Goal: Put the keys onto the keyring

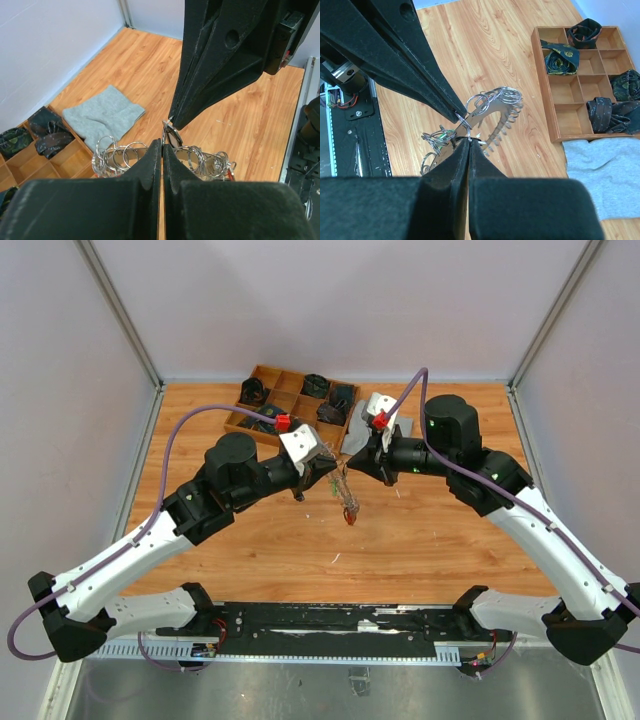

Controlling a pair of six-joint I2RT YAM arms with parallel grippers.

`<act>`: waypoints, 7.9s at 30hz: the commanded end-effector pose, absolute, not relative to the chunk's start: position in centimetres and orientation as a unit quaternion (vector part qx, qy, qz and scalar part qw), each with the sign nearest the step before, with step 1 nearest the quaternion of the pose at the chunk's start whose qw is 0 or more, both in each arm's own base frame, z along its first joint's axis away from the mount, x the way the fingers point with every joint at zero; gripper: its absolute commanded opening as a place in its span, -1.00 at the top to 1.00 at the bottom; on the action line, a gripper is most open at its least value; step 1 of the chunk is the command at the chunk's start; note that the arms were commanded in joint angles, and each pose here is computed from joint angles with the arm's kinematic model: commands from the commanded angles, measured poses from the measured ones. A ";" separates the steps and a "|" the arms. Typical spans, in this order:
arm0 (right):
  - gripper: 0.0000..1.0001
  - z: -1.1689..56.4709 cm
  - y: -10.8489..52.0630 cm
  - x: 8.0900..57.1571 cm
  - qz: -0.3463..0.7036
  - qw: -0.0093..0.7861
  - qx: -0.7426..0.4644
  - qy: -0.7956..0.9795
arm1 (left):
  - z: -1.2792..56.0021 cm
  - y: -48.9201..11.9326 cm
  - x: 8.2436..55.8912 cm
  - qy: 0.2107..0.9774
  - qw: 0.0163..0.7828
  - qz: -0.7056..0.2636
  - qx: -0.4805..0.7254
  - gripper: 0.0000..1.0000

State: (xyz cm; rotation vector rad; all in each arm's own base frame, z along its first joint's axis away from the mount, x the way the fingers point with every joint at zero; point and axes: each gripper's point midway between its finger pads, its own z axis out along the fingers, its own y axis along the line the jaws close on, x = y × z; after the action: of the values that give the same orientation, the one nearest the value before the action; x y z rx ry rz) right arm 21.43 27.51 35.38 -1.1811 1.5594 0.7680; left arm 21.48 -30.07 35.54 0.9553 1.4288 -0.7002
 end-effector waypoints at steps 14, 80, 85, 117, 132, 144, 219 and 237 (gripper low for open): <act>0.97 34.6 27.9 22.2 0.316 0.486 -0.466 0.669 | 40.4 -29.5 20.0 0.562 0.648 -0.331 0.395 0.99; 0.24 45.2 27.8 11.4 0.502 0.550 -0.514 0.424 | 48.3 -29.0 10.9 0.419 0.616 -0.546 0.384 0.99; 0.28 44.6 27.9 11.3 0.504 0.539 -0.520 0.430 | 48.5 -29.0 10.8 0.417 0.616 -0.546 0.386 0.99; 0.52 44.3 28.3 11.2 0.517 0.524 -0.523 0.429 | 48.2 -29.6 10.9 0.416 0.606 -0.555 0.390 0.99; 0.81 43.7 28.8 11.5 0.527 0.508 -0.518 0.441 | 48.1 -29.7 10.8 0.415 0.604 -0.557 0.392 0.99; 0.99 43.6 27.7 12.1 0.479 0.524 -0.529 0.465 | 47.5 -29.8 11.4 0.430 0.606 -0.542 0.393 0.52; 0.30 41.3 24.9 14.0 0.297 0.509 -0.504 0.631 | 39.7 -33.2 14.5 0.557 0.561 -0.420 0.447 0.99; 0.26 41.8 24.8 13.6 0.545 0.589 -0.176 0.571 | 41.7 -31.5 13.8 0.535 0.597 -0.458 0.383 0.99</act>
State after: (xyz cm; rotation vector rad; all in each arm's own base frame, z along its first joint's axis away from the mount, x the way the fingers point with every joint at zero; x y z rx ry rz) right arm 14.97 24.71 36.39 -0.5639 1.5064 1.0600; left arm 14.28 -32.01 38.19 0.9692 1.3532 -1.0259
